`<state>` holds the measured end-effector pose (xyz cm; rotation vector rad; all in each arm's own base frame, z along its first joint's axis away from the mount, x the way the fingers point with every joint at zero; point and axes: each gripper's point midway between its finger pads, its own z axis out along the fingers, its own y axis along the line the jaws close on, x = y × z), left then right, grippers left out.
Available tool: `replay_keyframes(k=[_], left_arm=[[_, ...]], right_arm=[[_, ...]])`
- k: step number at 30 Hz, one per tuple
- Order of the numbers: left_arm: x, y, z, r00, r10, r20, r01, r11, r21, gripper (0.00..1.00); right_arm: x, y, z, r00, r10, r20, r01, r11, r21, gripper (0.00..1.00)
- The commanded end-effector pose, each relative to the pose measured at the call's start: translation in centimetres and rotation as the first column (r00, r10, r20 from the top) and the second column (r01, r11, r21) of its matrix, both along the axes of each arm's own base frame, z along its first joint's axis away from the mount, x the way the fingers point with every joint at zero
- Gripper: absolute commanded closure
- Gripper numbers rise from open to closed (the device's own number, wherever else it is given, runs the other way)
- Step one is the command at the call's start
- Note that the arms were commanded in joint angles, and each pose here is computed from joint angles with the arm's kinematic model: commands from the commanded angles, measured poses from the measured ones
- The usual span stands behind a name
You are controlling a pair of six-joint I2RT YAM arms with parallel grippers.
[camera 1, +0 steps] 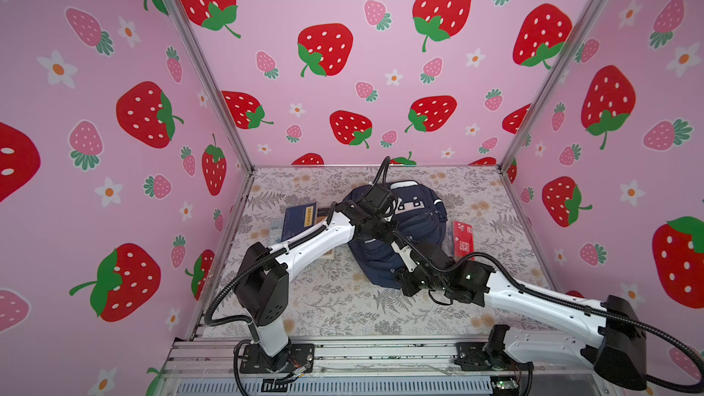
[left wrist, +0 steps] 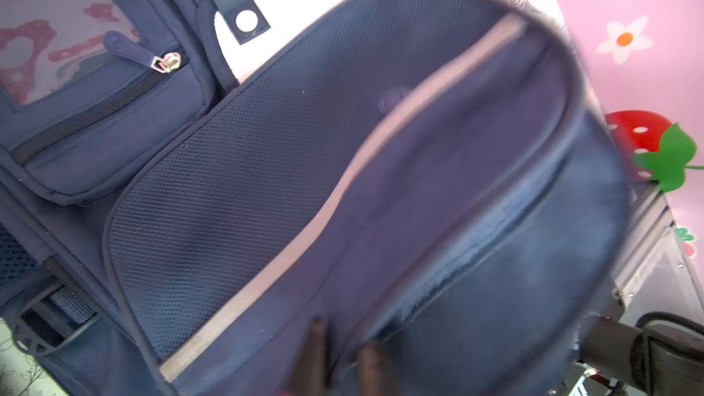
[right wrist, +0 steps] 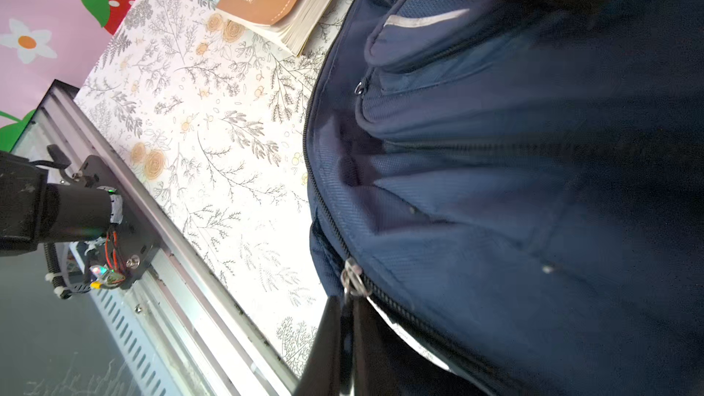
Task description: Pack the student bag
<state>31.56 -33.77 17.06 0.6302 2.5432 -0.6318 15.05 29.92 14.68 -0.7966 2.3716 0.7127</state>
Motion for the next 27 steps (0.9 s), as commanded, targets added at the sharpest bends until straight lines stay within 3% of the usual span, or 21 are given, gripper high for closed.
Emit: replay_keyframes(k=[1,3,5,11,16,22,25,27], left_arm=[[-0.5,1.0,-0.1,0.998,-0.044,0.043,0.042,0.997,0.065,0.55],[-1.3,2.6,-2.0,0.996,-0.078,0.050,0.068,0.983,0.170,0.51],[-2.1,3.3,-3.3,0.995,-0.097,0.028,0.090,0.975,0.202,0.47],[-4.1,2.4,-4.7,0.978,-0.208,0.000,0.204,0.958,0.202,0.38],[-2.6,2.3,-4.8,0.982,-0.187,0.031,0.174,0.953,0.250,0.37],[-3.5,1.5,-5.1,0.967,-0.254,0.037,0.235,0.936,0.261,0.36],[-2.1,2.0,-5.8,0.974,-0.218,0.058,0.188,0.926,0.327,0.48],[-1.2,1.7,-6.1,0.976,-0.208,0.058,0.175,0.922,0.346,0.71]], right_arm=[[0.9,-0.2,1.6,0.997,-0.068,0.043,0.064,0.994,0.089,1.00],[0.9,-0.9,1.2,0.996,-0.087,0.036,0.084,0.992,0.091,1.00],[0.9,-1.4,0.8,0.994,-0.104,0.028,0.101,0.990,0.096,1.00],[0.9,-1.8,0.9,0.993,-0.115,0.032,0.110,0.984,0.140,1.00],[0.9,-1.8,1.2,0.993,-0.110,0.046,0.102,0.983,0.153,1.00],[0.8,-1.9,1.2,0.993,-0.113,0.042,0.105,0.982,0.160,1.00],[0.7,-1.8,1.4,0.993,-0.109,0.046,0.099,0.980,0.174,1.00],[0.7,-1.8,1.4,0.993,-0.104,0.049,0.095,0.981,0.167,1.00]])
